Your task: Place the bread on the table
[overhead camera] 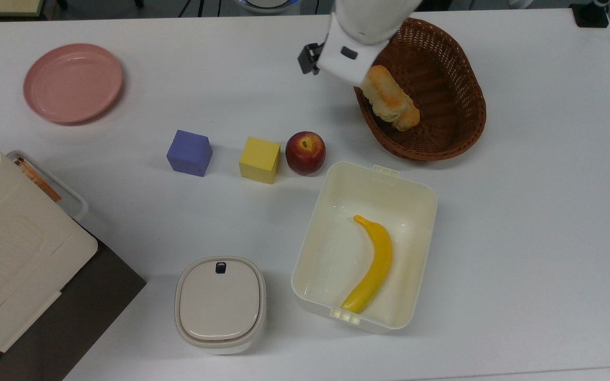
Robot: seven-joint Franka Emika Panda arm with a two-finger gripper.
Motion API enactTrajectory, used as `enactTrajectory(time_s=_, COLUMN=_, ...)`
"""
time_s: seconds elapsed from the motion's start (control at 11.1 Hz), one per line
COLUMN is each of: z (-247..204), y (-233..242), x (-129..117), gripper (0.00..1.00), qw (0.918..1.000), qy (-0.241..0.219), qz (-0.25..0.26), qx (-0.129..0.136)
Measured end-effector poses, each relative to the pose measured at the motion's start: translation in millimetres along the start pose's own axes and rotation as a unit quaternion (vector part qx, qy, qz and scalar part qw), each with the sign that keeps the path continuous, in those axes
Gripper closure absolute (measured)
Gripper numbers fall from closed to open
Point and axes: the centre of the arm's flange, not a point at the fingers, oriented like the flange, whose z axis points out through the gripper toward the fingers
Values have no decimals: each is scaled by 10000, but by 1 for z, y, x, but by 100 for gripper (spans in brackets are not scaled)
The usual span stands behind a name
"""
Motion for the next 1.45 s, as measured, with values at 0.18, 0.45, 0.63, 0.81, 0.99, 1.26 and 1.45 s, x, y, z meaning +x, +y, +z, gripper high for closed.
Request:
enactTrajectory(time_s=0.18, z=20, y=-28, x=13, gripper=0, qw=9996, qy=-208, qz=-210, qx=-37)
enactTrajectory(time_s=0.45, z=57, y=-58, x=37, gripper=0, qw=9976, qy=-558, qz=-395, qx=-136)
enactTrajectory(time_s=0.63, z=77, y=-72, x=53, gripper=0, qw=9976, qy=-571, qz=-347, qx=-167)
enactTrajectory(time_s=0.81, z=91, y=-82, x=64, gripper=6, qw=9977, qy=-591, qz=-284, qx=-189)
enactTrajectory(time_s=0.99, z=94, y=-85, x=66, gripper=39, qw=9977, qy=-605, qz=-226, qx=-194)
enactTrajectory(time_s=1.26, z=86, y=-85, x=63, gripper=86, qw=9981, qy=-560, qz=-187, qx=-191)
enactTrajectory(time_s=1.45, z=67, y=-84, x=52, gripper=93, qw=9983, qy=-528, qz=-180, qx=-174)
